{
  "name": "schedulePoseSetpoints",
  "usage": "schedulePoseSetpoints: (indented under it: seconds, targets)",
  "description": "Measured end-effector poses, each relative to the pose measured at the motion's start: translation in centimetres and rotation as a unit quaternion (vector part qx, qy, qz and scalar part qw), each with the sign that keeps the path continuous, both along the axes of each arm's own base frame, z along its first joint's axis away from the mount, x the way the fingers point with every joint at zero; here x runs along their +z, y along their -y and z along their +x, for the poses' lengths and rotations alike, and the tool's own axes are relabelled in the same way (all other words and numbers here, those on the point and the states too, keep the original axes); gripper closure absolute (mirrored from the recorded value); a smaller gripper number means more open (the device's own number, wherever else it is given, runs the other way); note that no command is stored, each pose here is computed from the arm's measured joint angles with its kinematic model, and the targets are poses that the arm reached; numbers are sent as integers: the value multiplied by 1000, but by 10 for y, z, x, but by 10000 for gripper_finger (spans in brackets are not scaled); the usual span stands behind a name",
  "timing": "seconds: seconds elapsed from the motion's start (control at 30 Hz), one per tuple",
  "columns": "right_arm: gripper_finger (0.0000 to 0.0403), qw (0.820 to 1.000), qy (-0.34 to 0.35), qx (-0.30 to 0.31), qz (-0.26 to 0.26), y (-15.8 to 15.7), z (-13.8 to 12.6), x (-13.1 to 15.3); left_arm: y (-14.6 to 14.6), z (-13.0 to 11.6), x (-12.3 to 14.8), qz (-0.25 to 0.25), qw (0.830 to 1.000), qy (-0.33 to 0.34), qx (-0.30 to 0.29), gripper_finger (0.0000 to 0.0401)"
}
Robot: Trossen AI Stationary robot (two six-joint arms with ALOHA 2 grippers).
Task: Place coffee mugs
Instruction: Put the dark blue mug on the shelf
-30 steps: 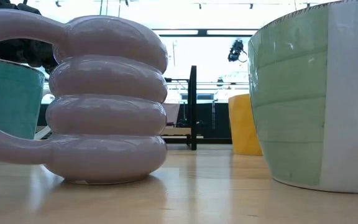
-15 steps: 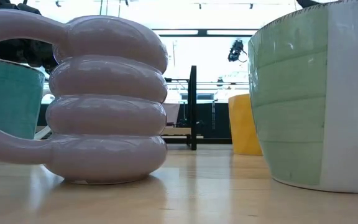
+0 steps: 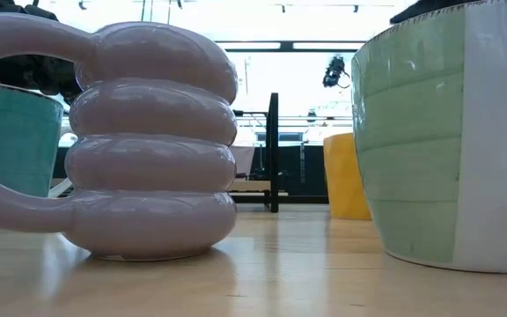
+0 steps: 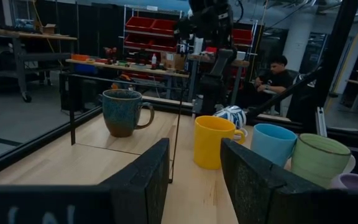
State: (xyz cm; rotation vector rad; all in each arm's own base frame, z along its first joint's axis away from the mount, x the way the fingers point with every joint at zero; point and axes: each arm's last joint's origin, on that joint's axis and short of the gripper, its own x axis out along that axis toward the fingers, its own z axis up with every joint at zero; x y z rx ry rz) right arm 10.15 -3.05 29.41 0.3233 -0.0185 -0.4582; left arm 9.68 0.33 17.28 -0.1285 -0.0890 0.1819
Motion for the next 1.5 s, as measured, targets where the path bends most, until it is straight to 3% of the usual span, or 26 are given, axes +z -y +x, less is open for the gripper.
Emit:
schedulePoseSetpoints:
  seconds: [0.23,0.5,0.87,1.07,1.27,1.5]
  targets:
    - [194,994,-90,-39,50,8,25,-5,0,0,0,0,1000,0,0,250]
    - [194,984,-122,-83,103,21,53,-9,0,0,0,0,1000,0,0,250]
    - [195,972,-178,-99,119,42,92,-8,0,0,0,0,1000,0,0,250]
    - [195,967,-222,-95,85,49,101,-15,0,0,0,0,1000,0,0,250]
    - [195,957,-214,-130,149,57,104,-25,0,0,0,0,1000,0,0,250]
    - [195,926,-246,-168,230,60,108,-45,0,0,0,0,1000,0,0,250]
